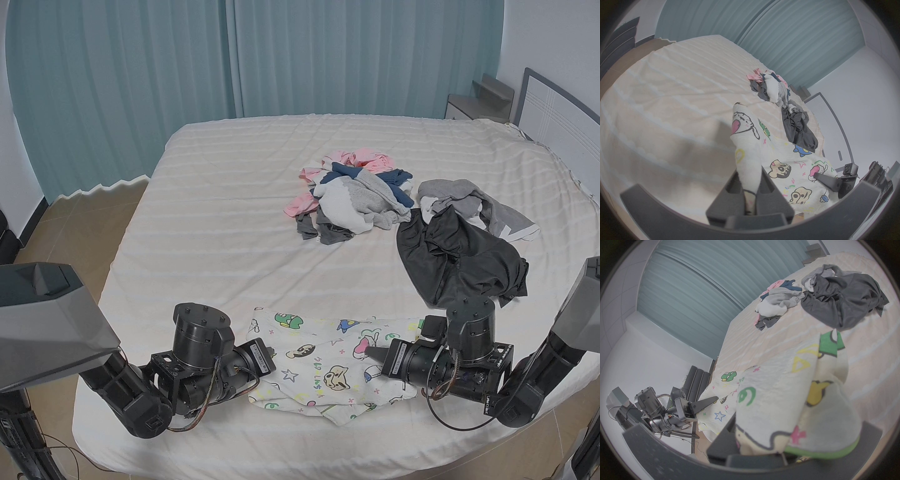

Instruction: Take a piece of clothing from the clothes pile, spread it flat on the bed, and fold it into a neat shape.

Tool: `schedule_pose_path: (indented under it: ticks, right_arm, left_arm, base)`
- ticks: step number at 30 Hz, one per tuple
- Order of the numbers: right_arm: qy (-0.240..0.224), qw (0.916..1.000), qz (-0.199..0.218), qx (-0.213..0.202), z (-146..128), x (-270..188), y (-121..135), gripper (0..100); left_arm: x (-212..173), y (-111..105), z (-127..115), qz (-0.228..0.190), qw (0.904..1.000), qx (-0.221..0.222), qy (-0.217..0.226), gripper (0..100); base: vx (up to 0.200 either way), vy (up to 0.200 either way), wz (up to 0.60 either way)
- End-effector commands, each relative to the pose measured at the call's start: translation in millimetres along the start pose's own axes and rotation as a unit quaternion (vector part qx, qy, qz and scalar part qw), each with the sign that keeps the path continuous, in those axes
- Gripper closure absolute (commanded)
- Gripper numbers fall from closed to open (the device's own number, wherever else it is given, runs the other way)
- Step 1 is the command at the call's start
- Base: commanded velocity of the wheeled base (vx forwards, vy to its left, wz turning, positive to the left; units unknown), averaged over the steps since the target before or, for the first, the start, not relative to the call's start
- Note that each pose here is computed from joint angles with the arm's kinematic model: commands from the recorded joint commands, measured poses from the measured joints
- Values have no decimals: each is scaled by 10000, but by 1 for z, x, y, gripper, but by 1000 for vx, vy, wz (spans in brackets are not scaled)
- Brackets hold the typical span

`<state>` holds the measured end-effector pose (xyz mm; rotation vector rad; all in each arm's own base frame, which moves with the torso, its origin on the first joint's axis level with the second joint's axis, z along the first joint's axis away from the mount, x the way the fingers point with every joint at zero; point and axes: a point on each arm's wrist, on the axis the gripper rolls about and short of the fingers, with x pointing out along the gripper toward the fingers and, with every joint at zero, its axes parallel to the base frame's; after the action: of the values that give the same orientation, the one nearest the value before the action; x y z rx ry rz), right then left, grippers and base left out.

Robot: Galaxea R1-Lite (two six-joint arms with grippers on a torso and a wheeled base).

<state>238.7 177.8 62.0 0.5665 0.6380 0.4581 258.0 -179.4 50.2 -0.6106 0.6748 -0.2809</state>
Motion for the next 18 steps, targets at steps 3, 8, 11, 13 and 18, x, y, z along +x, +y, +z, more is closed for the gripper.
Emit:
schedule_pose_path:
  ticks: [3, 8, 11, 13, 18]
  right_arm:
    - [-47, 10000, -42, 23, 3, -1, -3, 100]
    - [-23, 10000, -72, 27, 2, 1, -5, 100]
    - [-39, 10000, -67, 30, 2, 1, -5, 100]
    - [-28, 10000, -77, 30, 2, 2, -6, 100]
    - [14, 9999, -134, 28, 0, 5, -8, 100]
  left_arm:
    - [3, 1, -1, 24, 10000, -9, 9, 100]
    - [7, 3, -4, 75, 10000, 1, 66, 100]
    - [7, 4, -5, 92, 9999, 3, 81, 100]
    - [7, 4, -5, 92, 9999, 3, 81, 100]
    - [9, 6, -6, 120, 9999, 6, 107, 100]
  base:
    - [0, -200, 0]
    - [0, -200, 0]
    - [0, -200, 0]
    - [0, -200, 0]
    - [0, -200, 0]
